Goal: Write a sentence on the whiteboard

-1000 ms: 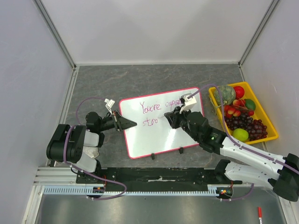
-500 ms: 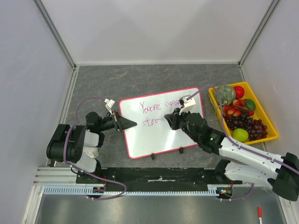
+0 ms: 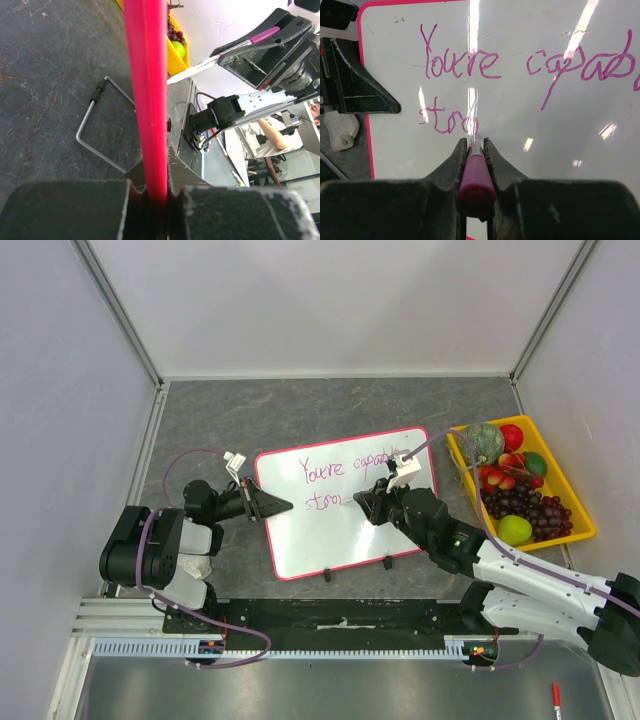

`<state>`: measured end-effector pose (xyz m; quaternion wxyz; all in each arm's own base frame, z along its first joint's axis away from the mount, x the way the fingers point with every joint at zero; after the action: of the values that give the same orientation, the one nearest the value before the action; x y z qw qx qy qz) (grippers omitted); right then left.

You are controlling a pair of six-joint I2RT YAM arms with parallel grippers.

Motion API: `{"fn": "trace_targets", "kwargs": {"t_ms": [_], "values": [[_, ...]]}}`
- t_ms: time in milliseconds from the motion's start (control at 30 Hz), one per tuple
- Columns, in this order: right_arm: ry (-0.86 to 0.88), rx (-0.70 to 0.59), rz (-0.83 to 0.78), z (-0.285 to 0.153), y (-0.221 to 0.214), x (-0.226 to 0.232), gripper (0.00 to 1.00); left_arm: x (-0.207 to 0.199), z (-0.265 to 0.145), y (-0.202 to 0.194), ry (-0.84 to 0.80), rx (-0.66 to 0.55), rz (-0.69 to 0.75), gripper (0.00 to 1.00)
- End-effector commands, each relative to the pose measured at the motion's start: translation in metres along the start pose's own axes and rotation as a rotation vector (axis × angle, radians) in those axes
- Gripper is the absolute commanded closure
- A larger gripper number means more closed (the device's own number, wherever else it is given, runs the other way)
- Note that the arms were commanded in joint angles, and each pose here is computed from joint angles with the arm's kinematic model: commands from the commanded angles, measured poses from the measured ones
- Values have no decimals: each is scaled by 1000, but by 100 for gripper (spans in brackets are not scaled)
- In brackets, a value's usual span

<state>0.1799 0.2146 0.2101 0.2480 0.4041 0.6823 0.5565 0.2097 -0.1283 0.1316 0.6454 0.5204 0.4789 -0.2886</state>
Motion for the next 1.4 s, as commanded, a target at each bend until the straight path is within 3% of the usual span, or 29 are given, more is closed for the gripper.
{"fn": "trace_targets", "kwargs": {"t_ms": [0,467,1367], "values": [[-50,57,-26,-1,-15,-9,100,4,-1,-4,-5,14,60,98],[-109,-36,-23,5,17,-10,100,3,-1,-5,-7,14,63,98],[-167,-34,6,7,13,-24,100,3,-1,-5,-7,14,63,98]]}}
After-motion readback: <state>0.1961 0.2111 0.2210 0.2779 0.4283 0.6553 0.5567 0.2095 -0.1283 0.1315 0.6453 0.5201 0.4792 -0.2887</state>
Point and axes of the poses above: each gripper's point midway between its finger pads, its own z axis out along the fingers, its own x axis along the line the jaws close on, y = z × x, the point moved 7 cm from there along -z, back along the fingers, and after that the axes turned 14 degrees about -z, right-handed, at the moved point
